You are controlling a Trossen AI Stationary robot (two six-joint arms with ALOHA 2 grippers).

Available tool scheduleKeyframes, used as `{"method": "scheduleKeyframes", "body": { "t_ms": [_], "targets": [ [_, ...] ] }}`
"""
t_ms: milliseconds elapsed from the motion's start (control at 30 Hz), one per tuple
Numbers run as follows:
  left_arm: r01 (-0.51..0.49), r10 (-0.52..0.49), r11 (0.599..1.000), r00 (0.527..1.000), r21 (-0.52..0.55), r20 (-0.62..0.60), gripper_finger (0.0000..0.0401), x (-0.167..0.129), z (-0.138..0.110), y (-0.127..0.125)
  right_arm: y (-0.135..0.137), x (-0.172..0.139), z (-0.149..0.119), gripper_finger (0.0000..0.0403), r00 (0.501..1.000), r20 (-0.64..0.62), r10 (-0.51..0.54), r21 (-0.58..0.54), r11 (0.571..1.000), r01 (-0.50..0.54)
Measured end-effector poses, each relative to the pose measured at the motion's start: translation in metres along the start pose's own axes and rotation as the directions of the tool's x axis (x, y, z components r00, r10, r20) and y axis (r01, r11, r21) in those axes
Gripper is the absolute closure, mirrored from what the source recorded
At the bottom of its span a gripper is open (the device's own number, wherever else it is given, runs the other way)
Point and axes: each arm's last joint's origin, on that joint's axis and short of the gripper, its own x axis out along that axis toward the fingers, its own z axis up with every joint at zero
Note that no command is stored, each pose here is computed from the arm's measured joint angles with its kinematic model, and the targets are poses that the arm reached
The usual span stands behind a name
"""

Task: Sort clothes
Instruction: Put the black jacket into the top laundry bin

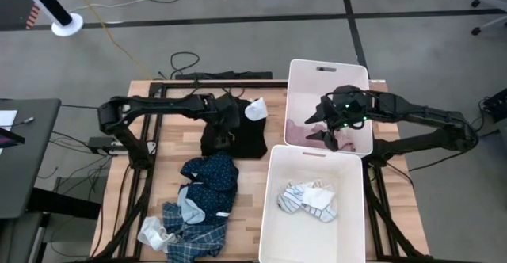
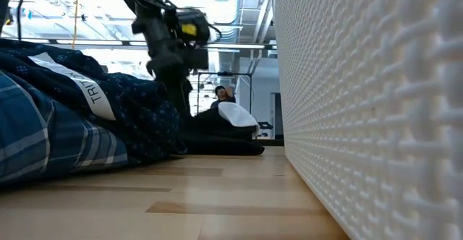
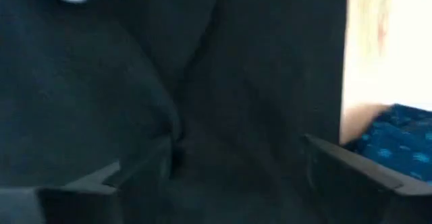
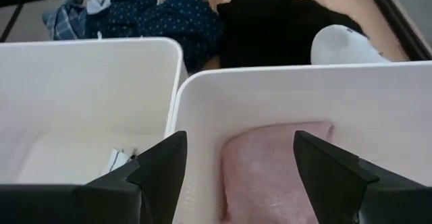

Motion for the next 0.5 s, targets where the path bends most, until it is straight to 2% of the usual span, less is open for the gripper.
{"method": "scheduleKeyframes", "body": {
  "t_ms": [167,300,400,500],
  "targets": [
    [0.0,-0.001,1.0,0.996,-0.006,-0.089,0.0024,0.036,-0.005,0.004,0.002,0.011,0.001,0.0117,0.999,-0.03,0.015,-0.015,1.0,-0.016],
    [0.025,-0.023,1.0,0.987,0.013,-0.162,0.001,0.067,-0.01,0.004,0.004,0.017,0.002,0.0117,0.998,-0.048,0.028,-0.025,0.999,-0.03],
    [-0.027,0.033,0.999,0.975,0.031,-0.22,0.0024,0.087,-0.014,0.002,0.006,0.018,0.002,0.0117,0.998,-0.05,0.036,-0.031,0.999,-0.037],
    [-0.033,0.053,0.996,0.969,0.086,-0.24,0.0081,0.095,-0.014,-0.003,0.007,0.017,0.002,0.0117,0.998,-0.046,0.038,-0.034,0.999,-0.04]
  ]
}}
